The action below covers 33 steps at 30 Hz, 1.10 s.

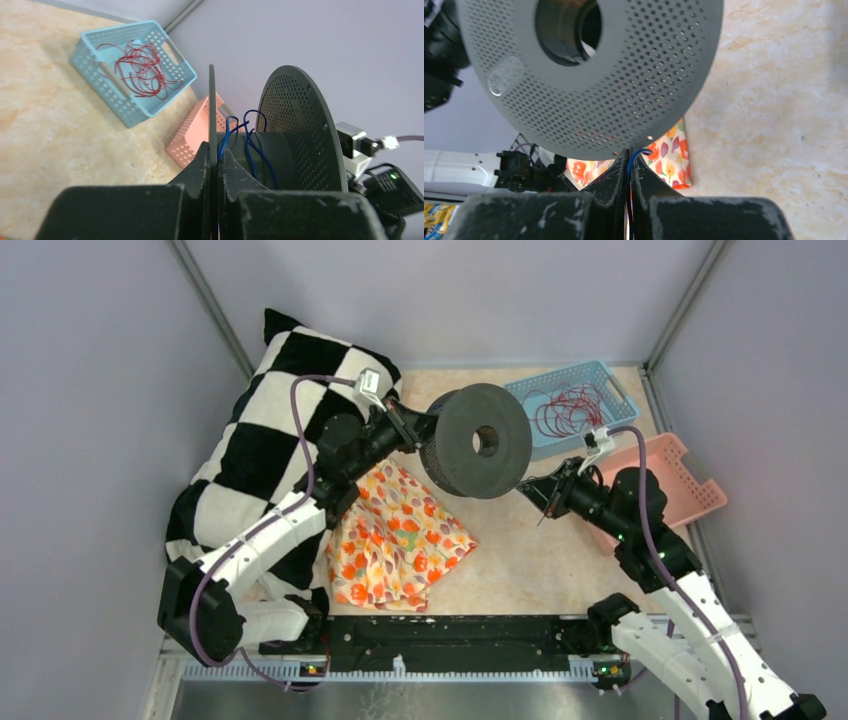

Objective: Wrap the cables

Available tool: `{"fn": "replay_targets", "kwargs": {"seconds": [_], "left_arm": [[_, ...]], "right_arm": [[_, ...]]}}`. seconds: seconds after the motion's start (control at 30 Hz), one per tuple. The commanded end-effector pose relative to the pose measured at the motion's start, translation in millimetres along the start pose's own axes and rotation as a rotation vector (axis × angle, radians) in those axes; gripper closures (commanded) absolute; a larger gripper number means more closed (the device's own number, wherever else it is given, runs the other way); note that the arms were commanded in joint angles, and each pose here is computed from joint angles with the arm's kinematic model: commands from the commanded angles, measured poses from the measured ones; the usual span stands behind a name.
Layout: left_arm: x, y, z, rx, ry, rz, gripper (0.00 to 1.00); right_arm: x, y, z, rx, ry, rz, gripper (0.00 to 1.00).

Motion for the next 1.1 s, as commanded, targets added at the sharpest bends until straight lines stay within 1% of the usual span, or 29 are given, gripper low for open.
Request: {"fn": "replay_targets", "kwargs": {"seconds": [0.0,0.23,0.37,0.47,0.57,0.7,0.93,1.07], "left_arm": [[-29,19,-6,-0.23,-0.067,-0.041,1.0],[-14,14,-3,-0.326,0.148,-0.149,1.0],[-8,17,-2,-0.354,0.26,-0.164,1.0],[-2,20,-3,-0.378,0.375,-0.173,1.0],[0,21,-5,-0.389,0.45,-0.17,1.0],[1,23,-6,-0.396,0.49,-0.127,1.0],[3,18,-7,-0.377,0.542,-0.009,1.0],[3,12,-9,-0.329,0.572,0.094,1.0]], "right_arm": [[14,16,7,-0.104,0.097,0.049,1.0],[28,1,30,-0.03,0.115,0.035,1.0],[41,-5,45,0.014,0.134,0.013,1.0],[49,-6,55,0.025,0.16,0.003,1.0],[60,-6,64,0.042,0.184,-0.021,1.0],[75,-3,76,0.064,0.226,-0.043,1.0],[98,12,88,0.067,0.303,-0.071,1.0],[108,26,94,0.04,0.332,-0.095,1.0]]}}
Point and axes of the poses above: each gripper's point midway between its finger pads, its own z axis out along the fingers, its own x axis along the line the jaws close on, y = z × x, the point moved 10 cm from there along -z, back along the fingers
